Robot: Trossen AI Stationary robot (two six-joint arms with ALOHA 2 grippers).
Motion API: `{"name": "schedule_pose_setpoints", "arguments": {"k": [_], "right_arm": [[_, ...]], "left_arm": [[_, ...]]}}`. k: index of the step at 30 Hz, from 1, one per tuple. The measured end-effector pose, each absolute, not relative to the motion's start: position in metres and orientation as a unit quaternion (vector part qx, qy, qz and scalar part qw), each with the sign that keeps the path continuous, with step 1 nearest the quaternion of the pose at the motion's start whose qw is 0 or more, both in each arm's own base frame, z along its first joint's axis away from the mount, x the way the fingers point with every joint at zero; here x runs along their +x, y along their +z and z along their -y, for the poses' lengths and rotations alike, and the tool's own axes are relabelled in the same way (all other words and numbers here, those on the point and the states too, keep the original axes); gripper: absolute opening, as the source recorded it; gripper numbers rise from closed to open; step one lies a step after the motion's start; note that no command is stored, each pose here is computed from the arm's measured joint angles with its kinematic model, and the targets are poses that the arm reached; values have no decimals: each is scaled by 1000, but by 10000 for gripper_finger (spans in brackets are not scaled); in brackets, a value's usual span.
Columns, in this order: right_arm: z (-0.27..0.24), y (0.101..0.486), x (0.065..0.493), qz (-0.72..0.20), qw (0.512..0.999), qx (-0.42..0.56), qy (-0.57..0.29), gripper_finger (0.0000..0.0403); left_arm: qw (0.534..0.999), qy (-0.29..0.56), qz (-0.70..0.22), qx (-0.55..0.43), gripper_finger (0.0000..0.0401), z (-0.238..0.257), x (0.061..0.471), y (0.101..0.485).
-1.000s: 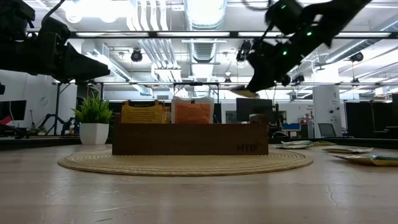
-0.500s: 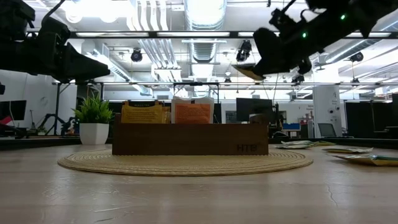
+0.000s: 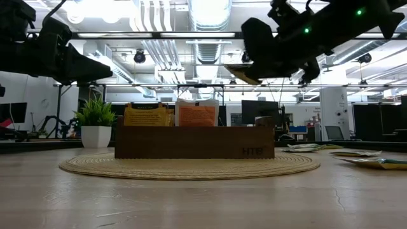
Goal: Pick & Place Tea
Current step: Put the lemon tea sachet into the right section of the wooden organizer
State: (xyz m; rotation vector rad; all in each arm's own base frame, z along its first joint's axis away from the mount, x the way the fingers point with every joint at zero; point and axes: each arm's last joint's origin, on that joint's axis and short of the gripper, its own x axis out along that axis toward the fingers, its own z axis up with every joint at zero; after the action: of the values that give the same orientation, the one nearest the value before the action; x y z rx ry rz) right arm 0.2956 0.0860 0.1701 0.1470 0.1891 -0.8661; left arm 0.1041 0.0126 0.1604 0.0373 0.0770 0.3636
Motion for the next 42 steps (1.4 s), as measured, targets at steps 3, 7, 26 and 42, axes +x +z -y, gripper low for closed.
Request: {"name": "schedule_pose_setpoints", "arguments": {"k": [3, 7, 26, 42], "right_arm": [[-97, 160, 304, -88, 898, 68, -425, 8], [-110, 151, 314, -78, 898, 76, -427, 8], [-135, 106, 333, -31, 863, -4, -504, 8], [-128, 104, 331, -18, 859, 17, -512, 8]], "left_arm": [[983, 181, -39, 19, 202, -13, 104, 160], [982, 181, -39, 19, 202, -13, 104, 160], [983, 181, -38, 18, 202, -13, 104, 161], [983, 181, -38, 19, 202, -13, 104, 160]]}}
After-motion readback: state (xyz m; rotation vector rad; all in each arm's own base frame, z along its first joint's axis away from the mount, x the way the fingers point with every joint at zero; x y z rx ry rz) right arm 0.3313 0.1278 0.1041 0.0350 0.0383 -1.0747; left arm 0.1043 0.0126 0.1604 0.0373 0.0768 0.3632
